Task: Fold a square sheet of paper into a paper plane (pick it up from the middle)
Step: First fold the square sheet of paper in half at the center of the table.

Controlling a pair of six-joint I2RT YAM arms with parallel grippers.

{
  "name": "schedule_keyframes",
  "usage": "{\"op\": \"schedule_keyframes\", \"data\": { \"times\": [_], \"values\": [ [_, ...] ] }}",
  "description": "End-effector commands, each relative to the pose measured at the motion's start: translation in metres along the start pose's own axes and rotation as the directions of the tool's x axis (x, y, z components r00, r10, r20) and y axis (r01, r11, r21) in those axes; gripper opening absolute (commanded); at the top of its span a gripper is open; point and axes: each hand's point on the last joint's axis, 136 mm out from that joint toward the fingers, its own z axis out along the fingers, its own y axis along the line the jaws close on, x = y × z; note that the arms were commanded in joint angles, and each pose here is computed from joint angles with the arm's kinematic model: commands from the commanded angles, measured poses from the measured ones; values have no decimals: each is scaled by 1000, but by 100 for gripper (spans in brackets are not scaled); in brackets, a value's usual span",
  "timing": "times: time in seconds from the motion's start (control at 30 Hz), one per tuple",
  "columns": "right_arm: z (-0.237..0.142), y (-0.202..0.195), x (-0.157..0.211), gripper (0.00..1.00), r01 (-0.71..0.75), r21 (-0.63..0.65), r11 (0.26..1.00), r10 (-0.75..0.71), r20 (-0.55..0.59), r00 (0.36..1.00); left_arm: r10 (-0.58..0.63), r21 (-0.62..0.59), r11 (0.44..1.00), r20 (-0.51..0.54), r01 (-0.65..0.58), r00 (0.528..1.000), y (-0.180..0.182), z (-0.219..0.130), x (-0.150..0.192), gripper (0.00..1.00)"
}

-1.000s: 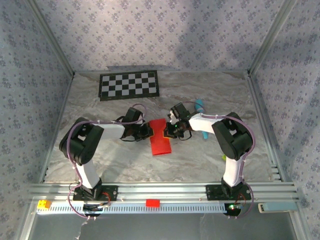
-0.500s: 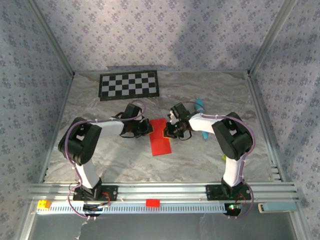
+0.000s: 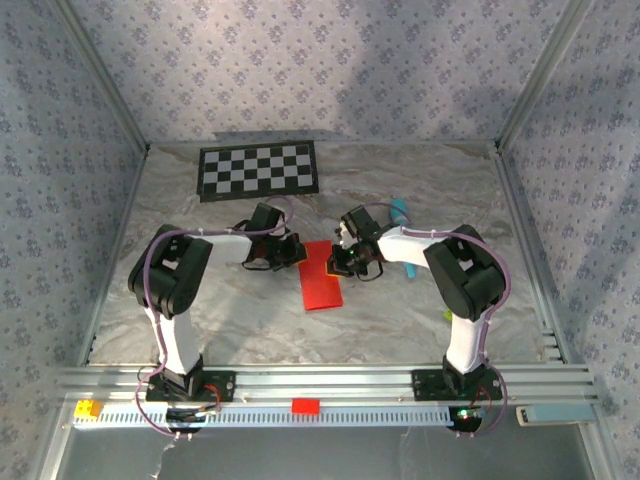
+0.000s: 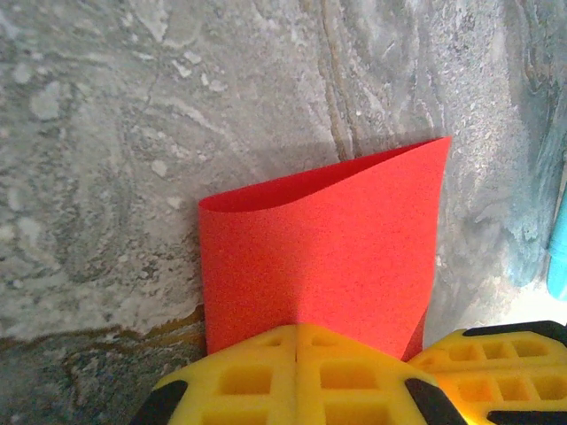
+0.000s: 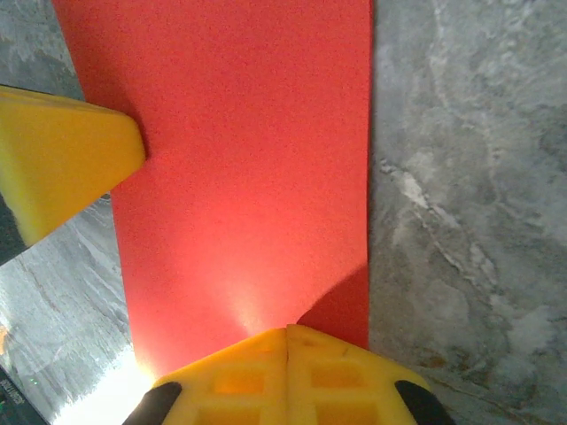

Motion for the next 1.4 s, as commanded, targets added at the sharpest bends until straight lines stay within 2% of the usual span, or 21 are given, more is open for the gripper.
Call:
{"op": "schedule_keyframes", "data": {
  "times": [0.0,0.17,0.3,0.7,1.17,1.37],
  "values": [
    [14,-66,42,0,-74,245,967,101,-100,990,-23,-59,998,-10,22,1000,21,3,5,2],
    [14,-66,42,0,-74,245,967,101,-101,990,0,-7,1000,20,0,1000,-6,-10,-14,3],
    [14,-65,42,0,-72,243,967,99,-102,990,11,-9,1000,23,-10,1000,-10,-9,-22,4],
    [15,-66,43,0,-74,245,967,102,-104,989,-59,-60,996,-16,58,998,28,16,-20,2],
    [14,-69,45,0,-70,255,964,100,-108,989,-145,-122,981,75,153,987,42,5,-50,2],
    [15,-70,45,0,-68,256,964,99,-108,989,-147,-108,982,98,158,984,41,2,-56,3]
  ]
}}
